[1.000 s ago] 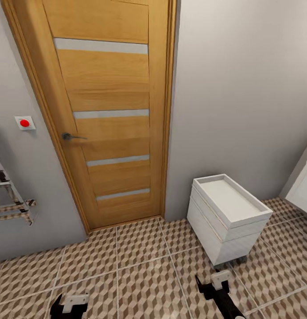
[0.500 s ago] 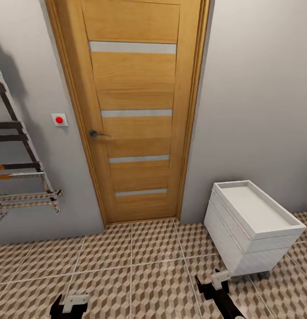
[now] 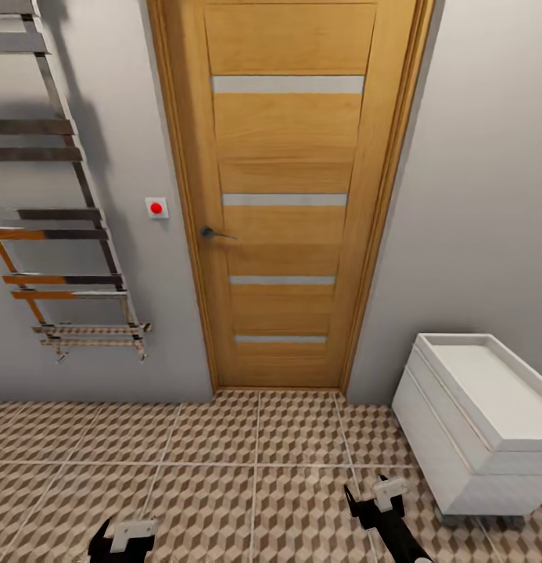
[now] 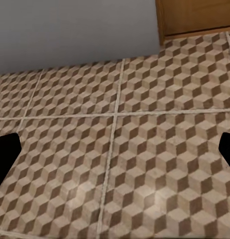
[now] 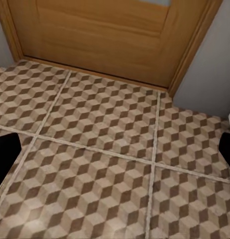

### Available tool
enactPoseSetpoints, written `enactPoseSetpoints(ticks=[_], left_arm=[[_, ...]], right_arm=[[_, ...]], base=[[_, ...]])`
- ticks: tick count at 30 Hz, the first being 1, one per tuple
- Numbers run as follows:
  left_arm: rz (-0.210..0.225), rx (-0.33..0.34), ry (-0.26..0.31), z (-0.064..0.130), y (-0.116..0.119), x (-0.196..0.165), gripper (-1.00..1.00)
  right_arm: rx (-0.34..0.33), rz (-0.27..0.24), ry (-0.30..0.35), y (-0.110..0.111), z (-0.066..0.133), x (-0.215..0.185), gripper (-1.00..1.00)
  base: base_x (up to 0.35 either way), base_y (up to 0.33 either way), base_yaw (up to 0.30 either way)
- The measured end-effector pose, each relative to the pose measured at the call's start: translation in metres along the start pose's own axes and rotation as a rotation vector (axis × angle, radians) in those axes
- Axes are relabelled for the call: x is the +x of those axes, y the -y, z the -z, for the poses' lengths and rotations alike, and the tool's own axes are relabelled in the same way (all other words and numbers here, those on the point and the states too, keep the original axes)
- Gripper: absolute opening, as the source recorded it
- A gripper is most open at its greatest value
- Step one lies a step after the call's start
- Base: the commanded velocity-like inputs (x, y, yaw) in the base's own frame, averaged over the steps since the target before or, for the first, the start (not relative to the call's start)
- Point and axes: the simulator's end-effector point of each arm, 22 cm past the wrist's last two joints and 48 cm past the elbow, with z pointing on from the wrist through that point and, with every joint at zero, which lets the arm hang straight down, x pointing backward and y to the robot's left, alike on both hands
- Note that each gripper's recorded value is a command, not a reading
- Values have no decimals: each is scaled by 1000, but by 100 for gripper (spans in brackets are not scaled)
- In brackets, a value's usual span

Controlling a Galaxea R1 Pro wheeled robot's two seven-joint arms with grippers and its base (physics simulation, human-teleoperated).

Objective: Take the four mousetraps from the cabinet in the bathroom and place them on the bathroom floor. Make sure all four end up on the same floor surface, and ensure that at least two of them are either under or directly next to the same bathroom sink.

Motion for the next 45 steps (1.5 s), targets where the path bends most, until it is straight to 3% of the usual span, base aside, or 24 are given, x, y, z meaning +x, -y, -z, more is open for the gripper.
enactPoseSetpoints(ticks=[45], left_arm=[[0,-4,0,0,-1,0,100]], right_arm=[[1,1,0,1,0,0,100]], base=[[0,0,290]])
